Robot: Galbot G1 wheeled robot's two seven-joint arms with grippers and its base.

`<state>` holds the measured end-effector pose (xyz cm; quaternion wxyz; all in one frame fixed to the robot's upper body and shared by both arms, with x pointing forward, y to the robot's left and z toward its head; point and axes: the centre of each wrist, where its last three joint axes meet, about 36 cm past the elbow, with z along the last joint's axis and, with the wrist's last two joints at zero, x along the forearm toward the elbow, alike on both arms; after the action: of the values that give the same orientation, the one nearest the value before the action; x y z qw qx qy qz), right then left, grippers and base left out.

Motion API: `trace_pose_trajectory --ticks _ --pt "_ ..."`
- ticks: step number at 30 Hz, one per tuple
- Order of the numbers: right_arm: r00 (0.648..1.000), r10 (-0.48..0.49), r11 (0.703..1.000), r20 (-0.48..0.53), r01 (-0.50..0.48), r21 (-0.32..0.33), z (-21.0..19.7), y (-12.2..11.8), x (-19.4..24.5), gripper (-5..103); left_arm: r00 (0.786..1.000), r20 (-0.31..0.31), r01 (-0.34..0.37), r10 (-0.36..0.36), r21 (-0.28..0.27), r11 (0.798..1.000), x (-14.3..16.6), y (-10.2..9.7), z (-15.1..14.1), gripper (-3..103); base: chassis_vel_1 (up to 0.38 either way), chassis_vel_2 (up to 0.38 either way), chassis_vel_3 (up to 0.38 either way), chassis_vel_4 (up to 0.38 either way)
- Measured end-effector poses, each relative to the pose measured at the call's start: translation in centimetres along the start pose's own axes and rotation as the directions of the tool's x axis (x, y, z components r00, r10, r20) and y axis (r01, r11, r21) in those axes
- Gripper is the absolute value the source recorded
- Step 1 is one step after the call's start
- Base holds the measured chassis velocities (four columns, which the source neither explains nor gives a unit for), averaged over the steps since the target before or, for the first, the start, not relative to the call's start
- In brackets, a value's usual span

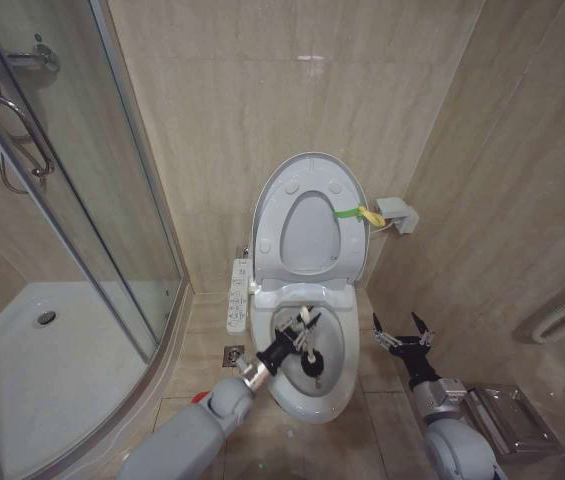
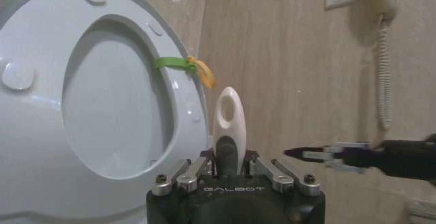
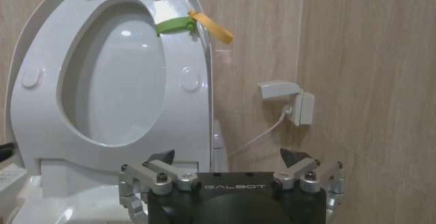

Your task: Open the toilet lid, clean the toilet bowl with a toilet brush, close the toilet lid, and flush.

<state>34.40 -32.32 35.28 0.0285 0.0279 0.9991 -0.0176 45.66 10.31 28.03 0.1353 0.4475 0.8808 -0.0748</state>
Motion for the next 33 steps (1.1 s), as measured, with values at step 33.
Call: trace_pose_trajectory --ticks 33 --pt "1.0 0.0 1.0 0.0 0.0 0.0 0.0 0.0 0.0 100 1.0 -0.024 0.015 -0.016 -0.032 0.999 0.3 1.8 2.9 24 0.0 0.0 0.0 0.0"
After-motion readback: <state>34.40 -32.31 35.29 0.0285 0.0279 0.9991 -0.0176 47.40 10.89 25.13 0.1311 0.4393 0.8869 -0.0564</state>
